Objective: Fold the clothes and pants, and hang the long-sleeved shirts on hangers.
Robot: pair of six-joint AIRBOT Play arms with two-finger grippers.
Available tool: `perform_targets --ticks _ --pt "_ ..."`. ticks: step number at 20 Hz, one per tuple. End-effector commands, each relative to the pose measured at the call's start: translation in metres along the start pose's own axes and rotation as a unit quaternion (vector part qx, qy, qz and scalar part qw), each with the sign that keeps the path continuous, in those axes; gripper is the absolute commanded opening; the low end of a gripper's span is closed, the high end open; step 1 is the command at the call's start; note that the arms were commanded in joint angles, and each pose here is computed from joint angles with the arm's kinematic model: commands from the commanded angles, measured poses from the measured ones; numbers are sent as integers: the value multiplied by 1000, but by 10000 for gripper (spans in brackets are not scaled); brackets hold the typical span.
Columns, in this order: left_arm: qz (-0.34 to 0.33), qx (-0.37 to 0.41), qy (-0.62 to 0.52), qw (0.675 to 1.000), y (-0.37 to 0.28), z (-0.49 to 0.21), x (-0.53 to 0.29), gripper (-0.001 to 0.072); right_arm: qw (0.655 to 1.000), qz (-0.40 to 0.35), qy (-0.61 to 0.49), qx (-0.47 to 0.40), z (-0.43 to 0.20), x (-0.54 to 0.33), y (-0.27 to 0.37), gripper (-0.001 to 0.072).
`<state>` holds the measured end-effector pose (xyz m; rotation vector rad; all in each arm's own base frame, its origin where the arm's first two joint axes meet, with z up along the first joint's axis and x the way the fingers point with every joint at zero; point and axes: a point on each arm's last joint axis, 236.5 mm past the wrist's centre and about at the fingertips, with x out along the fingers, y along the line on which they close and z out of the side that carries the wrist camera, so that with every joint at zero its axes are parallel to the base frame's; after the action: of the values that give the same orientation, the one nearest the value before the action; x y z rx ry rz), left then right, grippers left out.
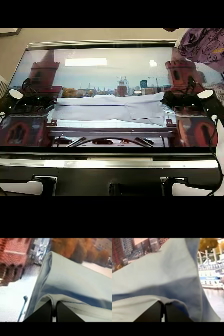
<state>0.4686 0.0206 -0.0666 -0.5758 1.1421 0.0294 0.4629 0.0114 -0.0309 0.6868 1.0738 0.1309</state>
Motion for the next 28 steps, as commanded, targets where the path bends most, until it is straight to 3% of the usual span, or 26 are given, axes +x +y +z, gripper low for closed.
perform_targets --ticks 1,5,6,7,8,9,12,14,16,18,19,21,22,23,28 --pt "2 -11 18 1000 6 -5 20 21 1000 -8 -9 7 7 11 -9 35" --pt "3 -7 30 1000 2 -12 30 23 1000 -3 -2 18 4 18 -10 39" --pt "1 -5 29 1000 0 -12 31 24 1000 -2 -2 20 4 18 -10 63" --pt "-2 -7 27 1000 -2 -12 31 26 1000 0 -2 22 4 18 -9 169" --pt "-7 -10 25 1000 -6 -11 31 73 1000 5 -1 26 4 18 -7 282" --pt "-14 -16 22 1000 -9 -9 30 130 1000 9 0 28 3 17 -4 328" --pt "-29 -21 15 999 -20 0 25 356 999 25 18 24 0 11 7 381" --pt "-40 -13 13 999 -31 10 16 561 999 37 27 9 9 -5 20 381" --pt "-46 2 13 999 -41 21 1 675 999 14 8 35 36 -31 11 381" --pt "-51 17 16 998 -48 31 -17 684 999 -19 -12 48 58 -59 -14 393" --pt "-52 23 16 998 -50 35 -25 684 998 -23 -14 58 61 -69 -28 462" --pt "-55 32 19 998 -55 38 -39 685 997 -17 36 71 42 -68 -53 501" --pt "-54 36 22 998 -56 38 -42 684 995 -4 74 71 27 -60 -59 579" --pt "-54 38 25 998 -57 36 -44 684 991 18 106 74 14 -49 -59 608" --pt "-53 28 37 998 -57 30 -45 684 981 66 171 61 -15 1 -56 608"
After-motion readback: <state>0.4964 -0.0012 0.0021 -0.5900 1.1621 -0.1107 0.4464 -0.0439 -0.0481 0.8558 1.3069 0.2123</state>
